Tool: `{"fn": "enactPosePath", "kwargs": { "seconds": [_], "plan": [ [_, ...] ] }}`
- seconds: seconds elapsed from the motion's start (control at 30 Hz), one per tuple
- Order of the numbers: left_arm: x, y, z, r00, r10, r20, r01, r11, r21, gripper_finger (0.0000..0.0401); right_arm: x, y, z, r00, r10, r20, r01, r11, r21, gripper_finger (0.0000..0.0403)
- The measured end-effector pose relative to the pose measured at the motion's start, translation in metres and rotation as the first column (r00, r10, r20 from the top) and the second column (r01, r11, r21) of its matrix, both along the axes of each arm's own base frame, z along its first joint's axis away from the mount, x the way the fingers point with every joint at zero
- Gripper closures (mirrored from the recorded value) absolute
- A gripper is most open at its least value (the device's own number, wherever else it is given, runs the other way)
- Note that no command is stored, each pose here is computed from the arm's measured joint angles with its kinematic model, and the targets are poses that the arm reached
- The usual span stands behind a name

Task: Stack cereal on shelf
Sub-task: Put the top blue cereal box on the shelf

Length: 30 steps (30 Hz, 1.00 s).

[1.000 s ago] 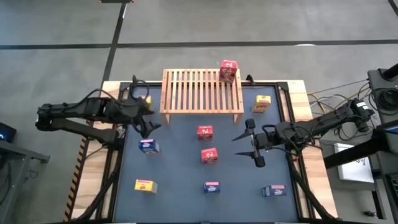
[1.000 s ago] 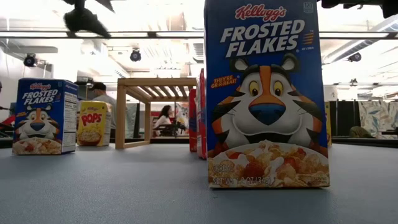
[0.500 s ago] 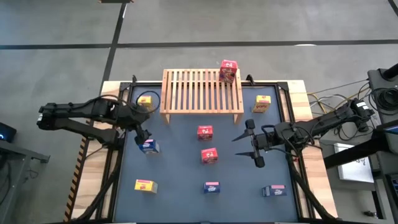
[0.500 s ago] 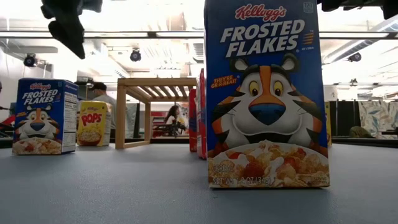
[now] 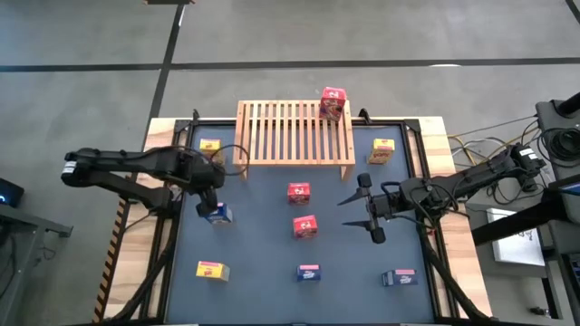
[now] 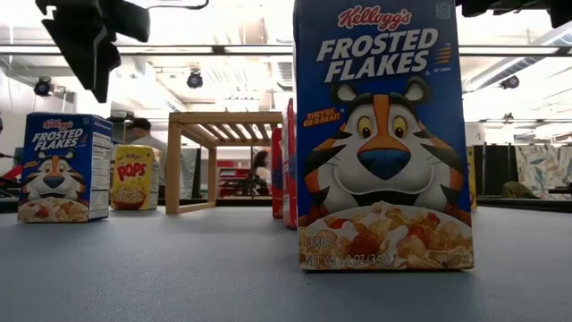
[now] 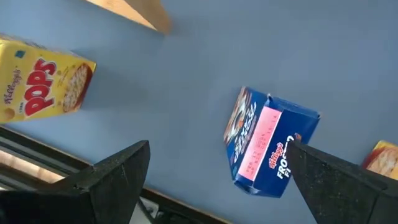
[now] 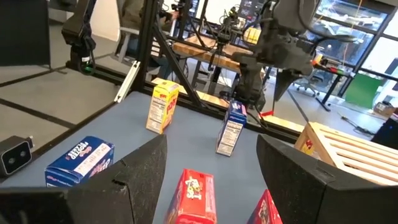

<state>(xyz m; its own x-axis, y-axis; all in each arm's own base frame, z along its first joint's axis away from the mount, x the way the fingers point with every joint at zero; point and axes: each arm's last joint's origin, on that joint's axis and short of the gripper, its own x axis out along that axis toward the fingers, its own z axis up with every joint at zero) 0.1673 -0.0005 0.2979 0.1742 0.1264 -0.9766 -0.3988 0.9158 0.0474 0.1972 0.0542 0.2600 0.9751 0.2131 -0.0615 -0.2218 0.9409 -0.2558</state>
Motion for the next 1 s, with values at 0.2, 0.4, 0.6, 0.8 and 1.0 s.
{"fn": "enactPosePath", "kwargs": {
  "seconds": [0.2, 0.4, 0.6, 0.8, 1.0],
  "plan": [
    [-0.003, -0.005, 0.005, 0.997, -0.017, -0.077, 0.018, 1.000, 0.012, 0.0042, 0.000, -0.001, -0.003, 0.999, -0.045, -0.024, 0.045, 0.999, -0.018, 0.0165],
    [-0.027, -0.016, 0.039, 0.992, 0.025, 0.120, -0.043, 0.988, 0.146, 0.0042, 0.000, -0.001, -0.003, 0.999, -0.047, -0.024, 0.046, 0.999, -0.019, 0.0165],
    [-0.036, -0.032, 0.041, 0.979, 0.015, 0.202, -0.054, 0.980, 0.190, 0.0042, 0.000, -0.001, -0.003, 0.999, -0.047, -0.024, 0.046, 0.999, -0.019, 0.0165],
    [-0.036, -0.041, 0.033, 0.973, -0.036, 0.229, -0.038, 0.950, 0.310, 0.0042, 0.000, -0.001, -0.003, 0.999, -0.047, -0.026, 0.047, 0.999, -0.001, 0.0165],
    [-0.042, -0.039, 0.034, 0.962, -0.048, 0.267, -0.046, 0.942, 0.333, 0.0042, 0.000, -0.001, 0.000, 0.999, -0.049, -0.008, 0.049, 0.998, 0.031, 0.0165]
  ]
}}
